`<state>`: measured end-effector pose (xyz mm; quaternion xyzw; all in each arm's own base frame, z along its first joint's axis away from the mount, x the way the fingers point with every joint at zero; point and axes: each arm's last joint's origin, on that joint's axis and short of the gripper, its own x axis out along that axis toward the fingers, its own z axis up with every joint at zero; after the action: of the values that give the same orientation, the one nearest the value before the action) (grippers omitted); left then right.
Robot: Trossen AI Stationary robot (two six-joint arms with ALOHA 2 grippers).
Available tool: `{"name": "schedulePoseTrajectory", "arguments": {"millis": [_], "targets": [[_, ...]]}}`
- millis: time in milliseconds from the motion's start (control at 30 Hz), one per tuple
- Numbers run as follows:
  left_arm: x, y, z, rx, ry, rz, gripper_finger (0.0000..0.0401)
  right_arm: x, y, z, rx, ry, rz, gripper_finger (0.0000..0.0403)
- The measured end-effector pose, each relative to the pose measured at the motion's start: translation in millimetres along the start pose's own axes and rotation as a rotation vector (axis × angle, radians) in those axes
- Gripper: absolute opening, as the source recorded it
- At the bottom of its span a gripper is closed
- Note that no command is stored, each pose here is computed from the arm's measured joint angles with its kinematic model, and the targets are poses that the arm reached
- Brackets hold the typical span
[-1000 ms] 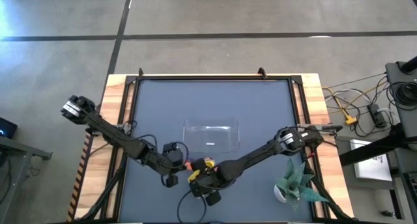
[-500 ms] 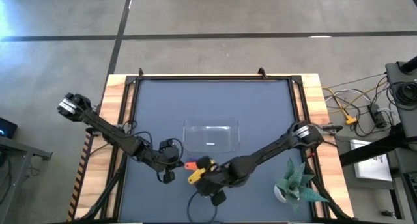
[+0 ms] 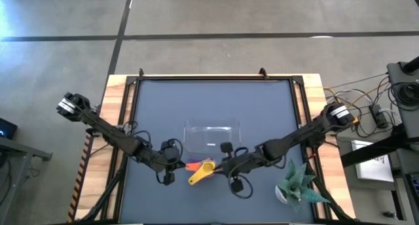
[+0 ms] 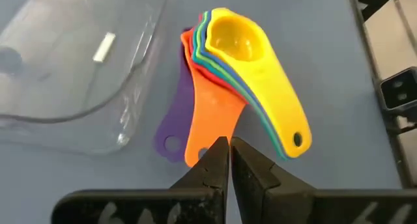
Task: Nest measuring cups in basket
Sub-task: Adjust the nested measuring cups
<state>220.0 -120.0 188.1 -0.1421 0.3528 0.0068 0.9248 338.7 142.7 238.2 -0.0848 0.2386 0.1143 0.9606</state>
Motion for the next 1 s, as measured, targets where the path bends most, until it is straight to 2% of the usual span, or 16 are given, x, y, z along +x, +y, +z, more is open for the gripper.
{"name": "schedulePoseTrajectory", "arguments": {"millis": [233,300,367,433,500,567,633,700,767,833,900,1000], "targets": [[-11.4,-0.1,9.3,0.006,-0.054,-0.011,0.0,4.7,1.2,-22.6,0.023,0.044,0.006,0.011],[-14.1,1.3,9.0,0.009,-0.053,-0.009,0.0002,12.2,2.6,-22.7,0.029,0.015,0.008,0.0138],[-16.1,1.1,10.9,0.003,-0.068,-0.016,0.0011,15.9,3.6,-32.7,0.018,0.07,0.009,0.0164],[-18.0,2.2,10.2,0.005,-0.063,-0.013,0.0027,24.1,5.0,-27.6,0.021,0.037,0.006,0.0186],[-18.7,2.2,10.8,0.005,-0.066,-0.012,0.0048,29.1,6.7,-35.5,-0.005,0.11,0.004,0.0202],[-19.8,3.8,9.7,0.01,-0.059,0.008,0.0072,38.8,8.6,-26.8,-0.008,0.067,0.01,0.0212],[-19.6,3.2,12.0,0.009,-0.072,0.013,0.0095,44.9,10.4,-33.2,-0.028,0.14,0.009,0.0216],[-19.6,4.8,9.0,0.026,-0.051,0.027,0.0115,54.6,12.2,-28.3,-0.029,0.13,0.008,0.0216],[-18.8,3.8,10.8,0.025,-0.063,0.023,0.0132,59.4,12.7,-35.9,-0.045,0.217,0.004,0.0214],[-19.5,5.5,7.4,0.038,-0.04,0.036,0.0145,68.0,12.9,-31.1,-0.037,0.189,0.002,0.0212],[-18.8,4.0,9.7,0.033,-0.054,0.032,0.0154,70.1,12.7,-37.6,-0.043,0.253,-0.002,0.0211],[-18.0,5.2,7.8,0.038,-0.037,0.044,0.0161,76.3,12.1,-35.0,-0.035,0.252,-0.006,0.021]]}}
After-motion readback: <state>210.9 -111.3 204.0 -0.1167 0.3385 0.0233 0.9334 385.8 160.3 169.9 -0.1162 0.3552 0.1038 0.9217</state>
